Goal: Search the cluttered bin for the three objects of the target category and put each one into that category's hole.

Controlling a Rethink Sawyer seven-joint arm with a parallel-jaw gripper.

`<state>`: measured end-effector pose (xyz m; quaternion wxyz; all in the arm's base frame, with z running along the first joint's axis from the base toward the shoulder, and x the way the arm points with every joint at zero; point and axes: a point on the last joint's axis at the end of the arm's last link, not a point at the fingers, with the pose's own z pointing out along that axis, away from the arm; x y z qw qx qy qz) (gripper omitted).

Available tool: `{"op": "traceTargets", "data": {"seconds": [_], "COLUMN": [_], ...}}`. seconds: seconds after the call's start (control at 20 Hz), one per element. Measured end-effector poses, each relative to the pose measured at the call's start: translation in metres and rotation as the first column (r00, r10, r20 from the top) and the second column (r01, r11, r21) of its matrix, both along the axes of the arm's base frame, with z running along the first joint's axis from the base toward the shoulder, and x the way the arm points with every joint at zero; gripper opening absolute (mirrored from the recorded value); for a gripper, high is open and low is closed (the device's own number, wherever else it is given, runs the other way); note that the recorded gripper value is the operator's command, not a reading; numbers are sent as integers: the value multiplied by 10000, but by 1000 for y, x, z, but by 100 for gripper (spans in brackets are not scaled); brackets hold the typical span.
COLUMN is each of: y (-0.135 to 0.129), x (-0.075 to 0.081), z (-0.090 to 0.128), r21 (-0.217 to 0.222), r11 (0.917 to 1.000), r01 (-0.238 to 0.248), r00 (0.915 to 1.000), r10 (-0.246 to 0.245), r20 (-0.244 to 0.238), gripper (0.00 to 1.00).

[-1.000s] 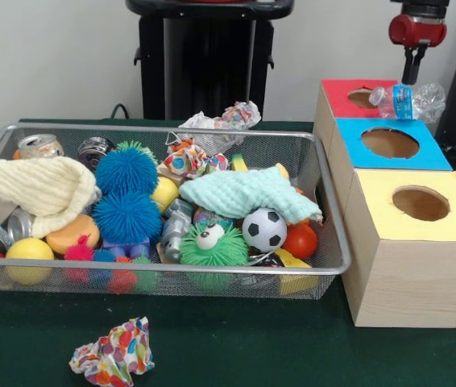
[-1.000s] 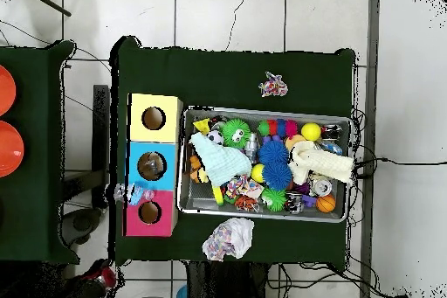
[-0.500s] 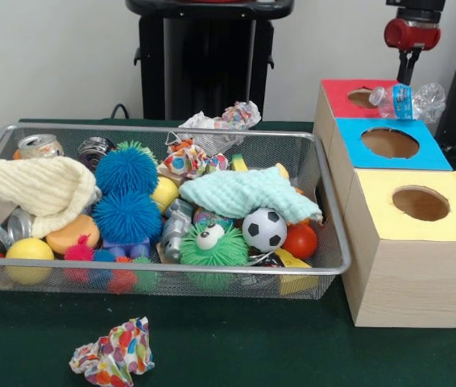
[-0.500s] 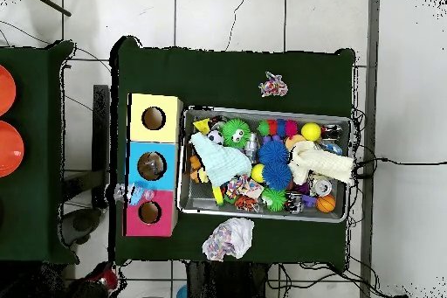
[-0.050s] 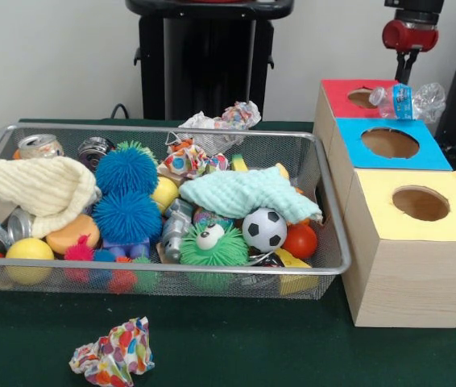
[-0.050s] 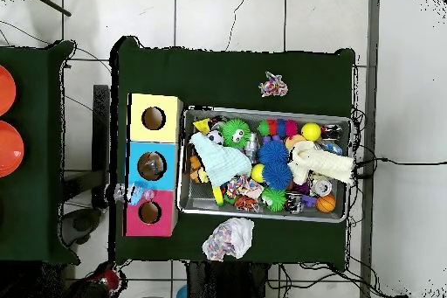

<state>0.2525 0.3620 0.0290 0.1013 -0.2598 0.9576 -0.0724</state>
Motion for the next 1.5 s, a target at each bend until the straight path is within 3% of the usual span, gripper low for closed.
{"op": "traceTargets", "data": {"seconds": [0.75, 1.5], "y": [-6, 7], "x": [-6, -17], "z": [-10, -9], "r21": [-208, -184], "r11": [9998, 9998], "r01": [-22, 16], "r00": [9998, 10000], "r10": [18, -17], "r20": [-180, -65], "gripper": [0, 0]}}
